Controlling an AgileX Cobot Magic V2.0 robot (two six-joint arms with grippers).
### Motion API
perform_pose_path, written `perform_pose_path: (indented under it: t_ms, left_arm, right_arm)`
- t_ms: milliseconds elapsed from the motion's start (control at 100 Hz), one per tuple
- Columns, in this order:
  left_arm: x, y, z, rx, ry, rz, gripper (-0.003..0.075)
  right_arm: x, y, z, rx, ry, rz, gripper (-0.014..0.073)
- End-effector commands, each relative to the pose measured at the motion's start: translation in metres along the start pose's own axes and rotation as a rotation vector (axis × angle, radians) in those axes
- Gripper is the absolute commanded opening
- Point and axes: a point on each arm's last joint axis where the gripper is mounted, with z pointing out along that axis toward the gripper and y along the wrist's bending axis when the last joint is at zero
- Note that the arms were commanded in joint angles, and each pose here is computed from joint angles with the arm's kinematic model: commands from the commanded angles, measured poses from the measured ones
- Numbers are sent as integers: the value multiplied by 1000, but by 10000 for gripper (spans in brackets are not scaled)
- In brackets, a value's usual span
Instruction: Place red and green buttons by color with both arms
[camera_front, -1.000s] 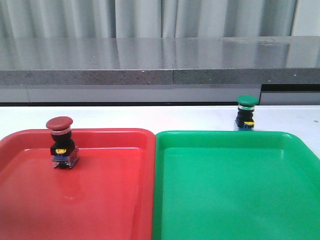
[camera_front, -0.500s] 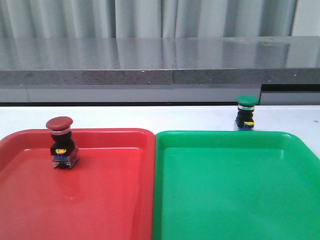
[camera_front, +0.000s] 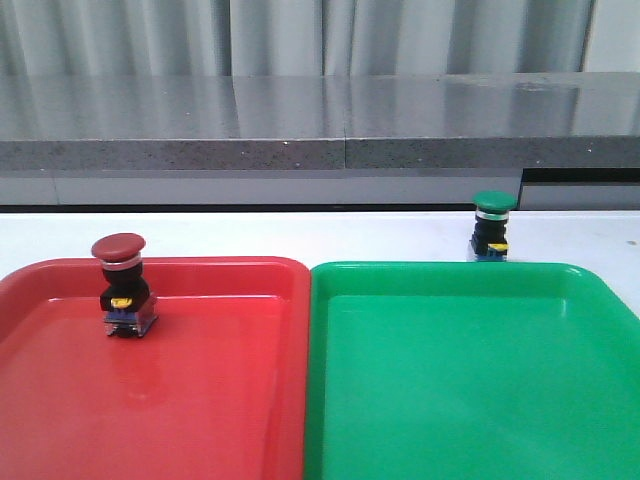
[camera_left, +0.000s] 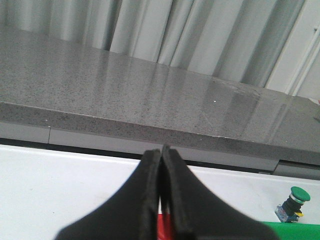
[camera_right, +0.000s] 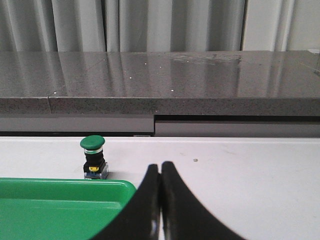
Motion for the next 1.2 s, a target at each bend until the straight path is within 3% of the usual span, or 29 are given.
perform_pose_path:
  t_ms: [0,550,800,1190]
  left_arm:
    - [-15,-3,0,6,-94,3,-19]
    - [-15,-3,0,6,-94,3,-19]
    - [0,1,-6,3,-82,310,-20]
    - [35,22,-43,-173,-239,365,-19]
  right_arm:
    - [-14,0,-2,1,-118,-11,-67]
    - [-14,0,-2,1,-118,-11,-67]
    - [-14,0,-2,1,-118,-11,-67]
    - [-14,0,-2,1,-118,-11,-67]
